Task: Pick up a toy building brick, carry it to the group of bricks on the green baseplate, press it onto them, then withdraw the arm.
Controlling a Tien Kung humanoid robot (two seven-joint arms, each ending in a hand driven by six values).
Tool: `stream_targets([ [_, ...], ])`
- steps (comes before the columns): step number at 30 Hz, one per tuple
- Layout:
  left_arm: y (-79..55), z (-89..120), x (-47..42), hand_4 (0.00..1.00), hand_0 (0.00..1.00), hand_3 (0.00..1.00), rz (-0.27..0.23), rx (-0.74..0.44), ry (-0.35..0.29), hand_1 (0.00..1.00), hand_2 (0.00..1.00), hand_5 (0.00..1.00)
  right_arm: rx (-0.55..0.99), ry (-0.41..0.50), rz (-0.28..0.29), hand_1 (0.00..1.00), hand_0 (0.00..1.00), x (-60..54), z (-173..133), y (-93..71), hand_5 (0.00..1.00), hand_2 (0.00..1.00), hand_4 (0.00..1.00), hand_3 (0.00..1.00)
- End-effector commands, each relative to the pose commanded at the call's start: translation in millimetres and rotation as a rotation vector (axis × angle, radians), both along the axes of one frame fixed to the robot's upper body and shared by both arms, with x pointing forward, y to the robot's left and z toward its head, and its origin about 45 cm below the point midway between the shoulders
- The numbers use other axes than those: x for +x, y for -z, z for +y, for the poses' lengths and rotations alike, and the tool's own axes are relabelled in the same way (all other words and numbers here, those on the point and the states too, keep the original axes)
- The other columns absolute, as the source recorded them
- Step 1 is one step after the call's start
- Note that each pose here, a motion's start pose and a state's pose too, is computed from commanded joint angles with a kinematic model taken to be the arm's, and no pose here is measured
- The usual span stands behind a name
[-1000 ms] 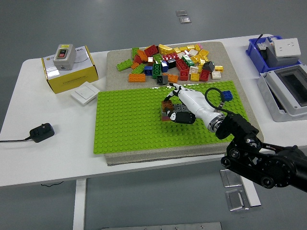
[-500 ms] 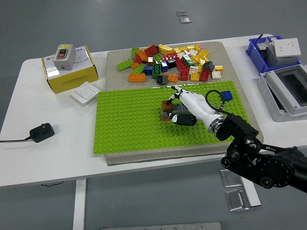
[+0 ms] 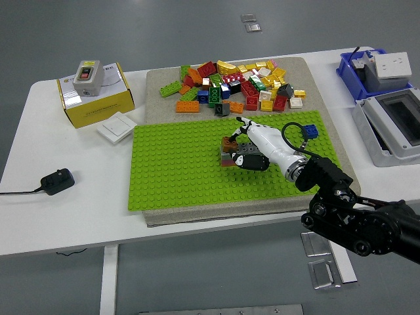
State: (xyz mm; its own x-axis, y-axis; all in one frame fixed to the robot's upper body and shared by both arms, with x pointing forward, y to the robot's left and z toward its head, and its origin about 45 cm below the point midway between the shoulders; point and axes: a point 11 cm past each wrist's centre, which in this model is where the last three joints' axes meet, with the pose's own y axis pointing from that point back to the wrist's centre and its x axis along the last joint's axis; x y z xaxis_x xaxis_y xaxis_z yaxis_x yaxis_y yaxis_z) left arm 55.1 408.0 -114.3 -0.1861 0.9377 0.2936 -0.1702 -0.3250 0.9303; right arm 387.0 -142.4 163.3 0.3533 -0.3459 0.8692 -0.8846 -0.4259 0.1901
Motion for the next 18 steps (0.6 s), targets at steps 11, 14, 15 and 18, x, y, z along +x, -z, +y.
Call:
stream_targets([
  [11, -0.1, -0.1, 0.9, 0.16, 0.661, 0.591, -0.002, 0.0, -0.001, 0.66, 0.568, 0.678, 0.004, -0.004, 0.0, 0.931, 0.887, -0.8, 3.8, 0.4, 0.459, 0.998, 0.561, 0.648],
  [14, -0.1, -0.2, 0.9, 0.161, 0.661, 0.592, -0.002, 0.0, -0.002, 0.66, 0.57, 0.678, 0.004, -0.006, -0.001, 0.931, 0.887, -1.3, 4.5, 0.5, 0.464, 0.998, 0.561, 0.648],
  [15, -0.1, -0.1, 0.8, 0.161, 0.661, 0.592, -0.002, 0.0, -0.002, 0.66, 0.57, 0.678, 0.004, -0.007, -0.001, 0.931, 0.887, -1.5, 4.8, 0.4, 0.464, 0.998, 0.561, 0.648],
  [18, 0.0, -0.2, 0.7, 0.161, 0.661, 0.592, -0.002, 0.0, -0.002, 0.66, 0.57, 0.678, 0.004, -0.008, -0.001, 0.931, 0.887, -1.7, 5.4, 0.4, 0.464, 0.998, 0.561, 0.648],
])
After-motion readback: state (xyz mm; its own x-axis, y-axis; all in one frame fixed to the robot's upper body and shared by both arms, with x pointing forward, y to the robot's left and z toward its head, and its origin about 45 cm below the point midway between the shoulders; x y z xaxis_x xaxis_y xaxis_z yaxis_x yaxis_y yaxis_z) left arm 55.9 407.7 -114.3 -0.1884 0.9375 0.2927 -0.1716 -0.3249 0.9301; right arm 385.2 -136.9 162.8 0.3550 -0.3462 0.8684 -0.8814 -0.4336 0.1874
